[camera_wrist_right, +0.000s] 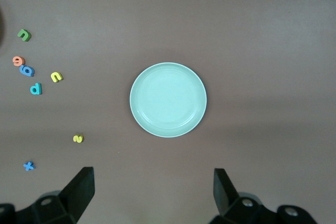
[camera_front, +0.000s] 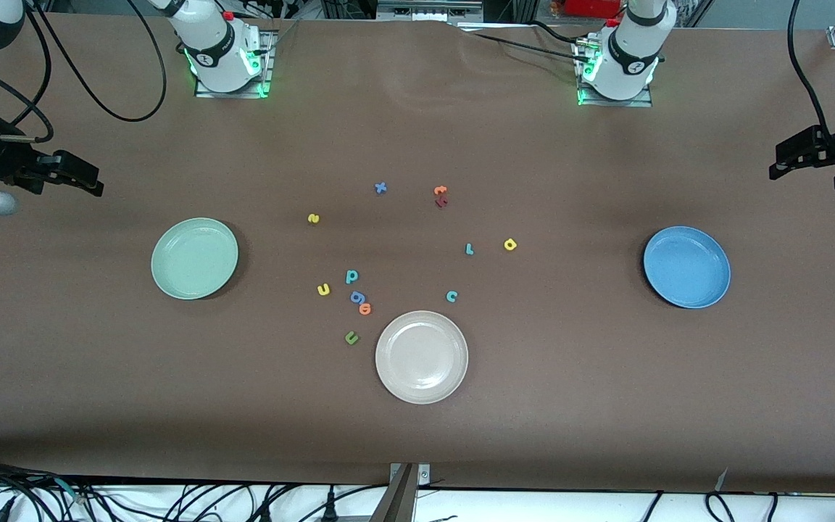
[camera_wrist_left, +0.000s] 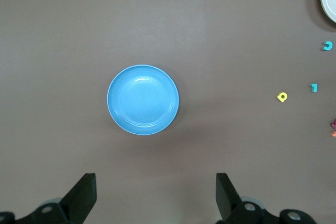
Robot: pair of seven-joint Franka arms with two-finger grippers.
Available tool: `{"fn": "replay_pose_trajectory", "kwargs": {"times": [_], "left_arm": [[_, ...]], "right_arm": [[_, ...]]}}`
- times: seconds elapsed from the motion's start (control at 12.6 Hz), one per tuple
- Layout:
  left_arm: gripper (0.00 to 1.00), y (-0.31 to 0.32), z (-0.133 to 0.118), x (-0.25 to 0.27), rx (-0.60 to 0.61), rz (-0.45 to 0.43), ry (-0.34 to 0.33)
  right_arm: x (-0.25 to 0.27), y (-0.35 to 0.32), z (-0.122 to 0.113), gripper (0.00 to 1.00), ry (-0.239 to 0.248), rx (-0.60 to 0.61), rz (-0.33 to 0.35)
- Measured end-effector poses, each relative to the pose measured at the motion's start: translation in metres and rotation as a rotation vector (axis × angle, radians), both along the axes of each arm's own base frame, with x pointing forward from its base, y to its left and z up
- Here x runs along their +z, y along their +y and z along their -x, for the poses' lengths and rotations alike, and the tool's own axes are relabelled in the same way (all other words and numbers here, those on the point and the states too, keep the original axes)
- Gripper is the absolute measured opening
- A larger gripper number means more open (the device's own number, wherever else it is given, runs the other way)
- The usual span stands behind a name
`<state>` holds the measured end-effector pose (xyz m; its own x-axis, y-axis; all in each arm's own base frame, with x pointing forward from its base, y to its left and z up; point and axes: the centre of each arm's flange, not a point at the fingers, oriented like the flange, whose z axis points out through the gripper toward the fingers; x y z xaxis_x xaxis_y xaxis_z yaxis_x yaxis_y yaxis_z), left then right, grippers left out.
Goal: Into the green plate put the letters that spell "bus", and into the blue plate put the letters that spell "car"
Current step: 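Move the right gripper to the yellow 2 beside the green plate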
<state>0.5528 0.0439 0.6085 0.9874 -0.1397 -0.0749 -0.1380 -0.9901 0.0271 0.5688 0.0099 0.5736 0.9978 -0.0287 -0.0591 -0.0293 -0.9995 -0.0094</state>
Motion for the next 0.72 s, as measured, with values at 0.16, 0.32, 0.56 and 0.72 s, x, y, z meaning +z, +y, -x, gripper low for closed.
{"fn": "replay_pose_trajectory", "kwargs": {"times": [0.16, 0.32, 0.56, 0.72], "left_arm": [[1.00, 0.000, 0.000, 0.000, 0.000, 0.000, -0.001], [1.00, 0.000, 0.000, 0.002, 0.000, 0.000, -0.003], [1.00, -0.002, 0.002, 0.006, -0.002, -0.001, -0.011], [1.00, -0.002, 0.002, 0.007, -0.003, -0.001, -0.013]], "right_arm": [[-0.010, 0.001, -0.004, 1.00, 0.019, 0.002, 0.000], [-0.029, 0.008, -0.011, 1.00, 0.046, 0.014, 0.000], [-0.061, 0.049, -0.019, 1.00, 0.102, 0.084, 0.002], [-0.087, 0.094, -0.019, 1.00, 0.145, 0.125, 0.012]]}}
